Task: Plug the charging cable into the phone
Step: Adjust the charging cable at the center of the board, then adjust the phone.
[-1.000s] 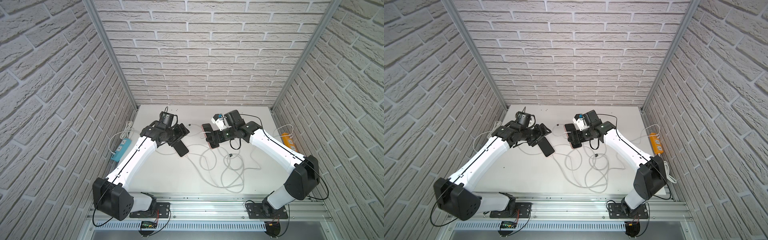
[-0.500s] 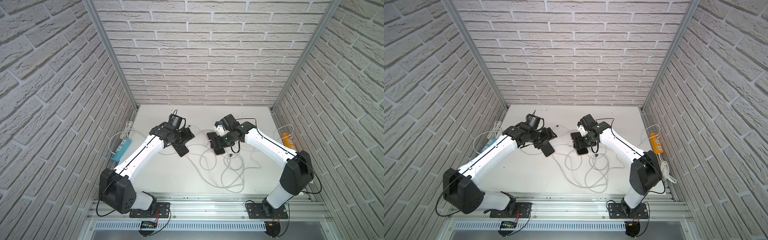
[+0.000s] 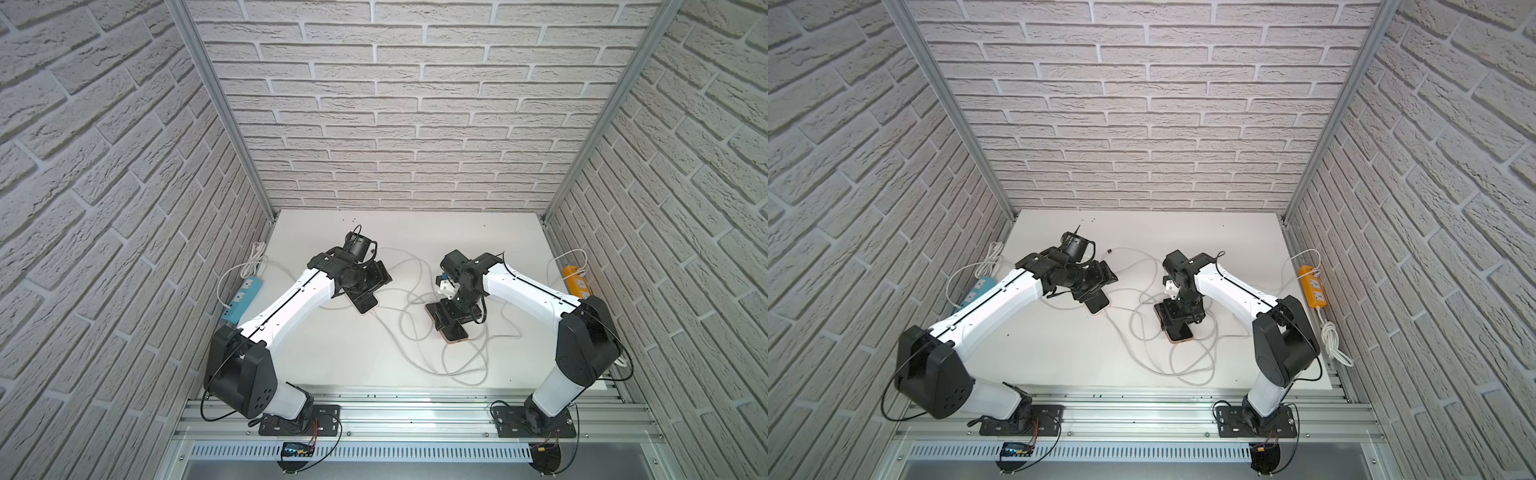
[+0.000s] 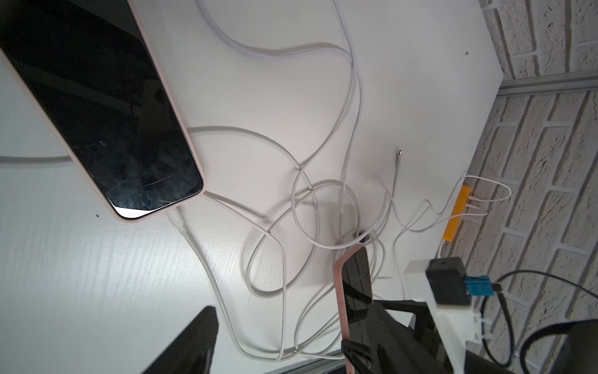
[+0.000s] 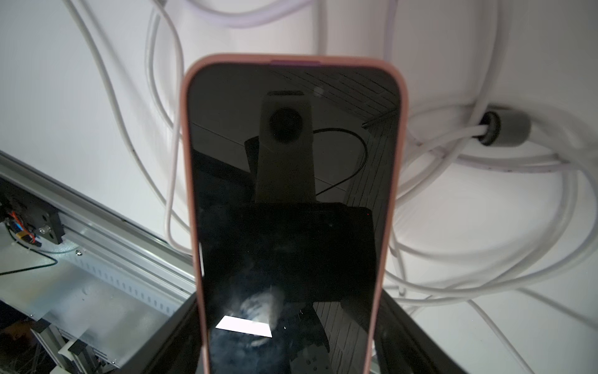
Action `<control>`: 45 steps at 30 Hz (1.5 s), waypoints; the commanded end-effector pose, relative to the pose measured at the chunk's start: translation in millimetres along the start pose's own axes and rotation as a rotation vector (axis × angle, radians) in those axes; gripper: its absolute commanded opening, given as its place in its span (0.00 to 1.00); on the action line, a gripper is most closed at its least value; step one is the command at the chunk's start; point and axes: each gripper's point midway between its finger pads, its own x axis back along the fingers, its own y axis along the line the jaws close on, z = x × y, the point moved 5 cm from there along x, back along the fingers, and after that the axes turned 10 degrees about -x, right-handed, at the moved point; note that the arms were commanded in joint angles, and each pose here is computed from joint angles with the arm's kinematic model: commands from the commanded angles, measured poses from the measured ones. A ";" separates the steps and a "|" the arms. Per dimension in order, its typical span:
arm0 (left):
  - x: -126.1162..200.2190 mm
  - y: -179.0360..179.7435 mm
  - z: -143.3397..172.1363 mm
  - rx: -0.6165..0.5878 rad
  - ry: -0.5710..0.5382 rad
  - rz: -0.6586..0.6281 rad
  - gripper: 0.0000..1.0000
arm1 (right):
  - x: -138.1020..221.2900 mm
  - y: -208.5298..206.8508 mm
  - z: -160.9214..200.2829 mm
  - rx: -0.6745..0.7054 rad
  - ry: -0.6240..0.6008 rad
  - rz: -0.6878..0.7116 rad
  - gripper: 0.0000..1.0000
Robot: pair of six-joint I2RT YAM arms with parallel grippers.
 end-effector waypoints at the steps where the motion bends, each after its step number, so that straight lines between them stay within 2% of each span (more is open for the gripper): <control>1: -4.5 -0.4 -0.2 0.002 0.002 -0.001 0.75 | 9.8 15.8 9.8 0.063 0.017 -0.072 0.24; 6: -3.6 -7.2 3.9 0.027 0.000 0.038 0.75 | 32.2 52.4 14.6 0.186 -0.085 -0.288 0.24; 14: -6.0 -36.2 16.9 0.023 0.010 0.109 0.74 | 61.8 85.8 -0.9 0.317 -0.342 -0.354 0.22; 23: -6.0 -50.6 31.3 0.037 0.021 0.155 0.72 | 69.3 93.9 -6.4 0.332 -0.428 -0.359 0.22; 32: -4.5 -60.2 43.5 0.038 0.012 0.185 0.65 | 76.0 100.2 -15.5 0.289 -0.482 -0.395 0.21; 40: -13.6 -59.0 43.9 0.049 0.015 0.181 0.45 | 76.0 108.7 -11.6 0.291 -0.444 -0.474 0.21; 45: -14.1 -62.1 45.7 0.042 0.022 0.192 0.24 | 74.2 109.0 -12.3 0.281 -0.442 -0.481 0.21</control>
